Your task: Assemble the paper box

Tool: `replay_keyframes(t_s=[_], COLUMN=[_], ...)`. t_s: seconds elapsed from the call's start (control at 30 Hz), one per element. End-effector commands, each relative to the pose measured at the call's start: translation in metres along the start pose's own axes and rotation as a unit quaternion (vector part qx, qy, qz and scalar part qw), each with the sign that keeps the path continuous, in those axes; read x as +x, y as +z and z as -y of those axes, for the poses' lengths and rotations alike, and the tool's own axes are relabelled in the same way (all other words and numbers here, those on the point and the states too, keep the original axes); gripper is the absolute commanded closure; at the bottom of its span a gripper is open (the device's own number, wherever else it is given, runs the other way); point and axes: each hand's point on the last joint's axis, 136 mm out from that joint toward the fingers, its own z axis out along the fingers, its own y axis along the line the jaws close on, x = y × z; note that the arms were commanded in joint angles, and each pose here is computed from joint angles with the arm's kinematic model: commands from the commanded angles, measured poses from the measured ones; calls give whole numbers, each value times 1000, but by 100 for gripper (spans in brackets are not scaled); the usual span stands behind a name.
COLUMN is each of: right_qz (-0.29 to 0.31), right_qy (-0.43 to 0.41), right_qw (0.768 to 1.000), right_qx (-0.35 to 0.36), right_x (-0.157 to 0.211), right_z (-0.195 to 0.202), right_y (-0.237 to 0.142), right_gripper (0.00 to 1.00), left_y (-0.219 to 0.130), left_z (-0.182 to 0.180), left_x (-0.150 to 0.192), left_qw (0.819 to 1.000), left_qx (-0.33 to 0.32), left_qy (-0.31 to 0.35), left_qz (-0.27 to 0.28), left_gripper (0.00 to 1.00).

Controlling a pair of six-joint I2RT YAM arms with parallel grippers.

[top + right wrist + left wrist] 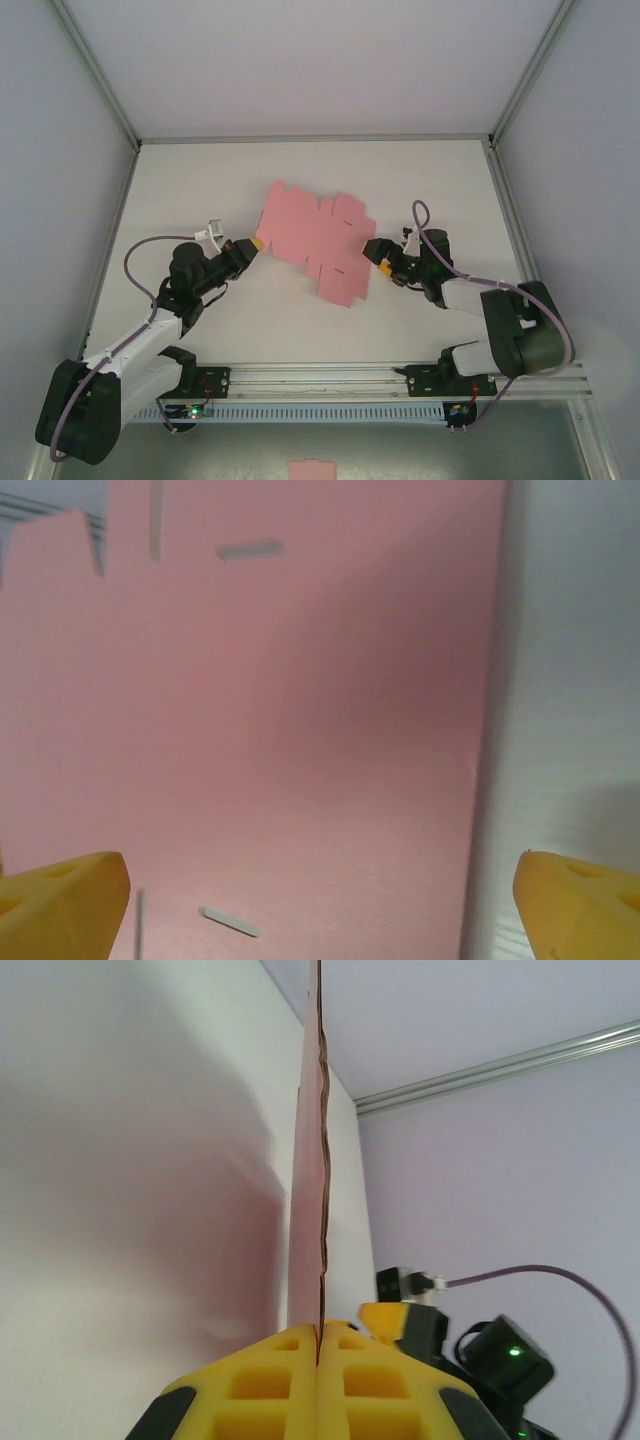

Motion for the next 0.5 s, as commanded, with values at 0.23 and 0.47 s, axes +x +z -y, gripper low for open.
replay_keyframes(t_s=[0.23, 0.47], right_qz=[11, 14], right_qy=[-63, -117], right_qw=[994, 979], right_qx=[-90, -164], right_x=[-19, -18], right_z=[-36, -89], right_y=[3, -25], right_gripper=[6, 32], left_y=[-6, -11], left_z=[47, 27], left_x=[2, -2], left_qw=[996, 999], left_qx=[77, 25], left_qy=[34, 30], left_qz=[-6, 22], left_gripper=[100, 100])
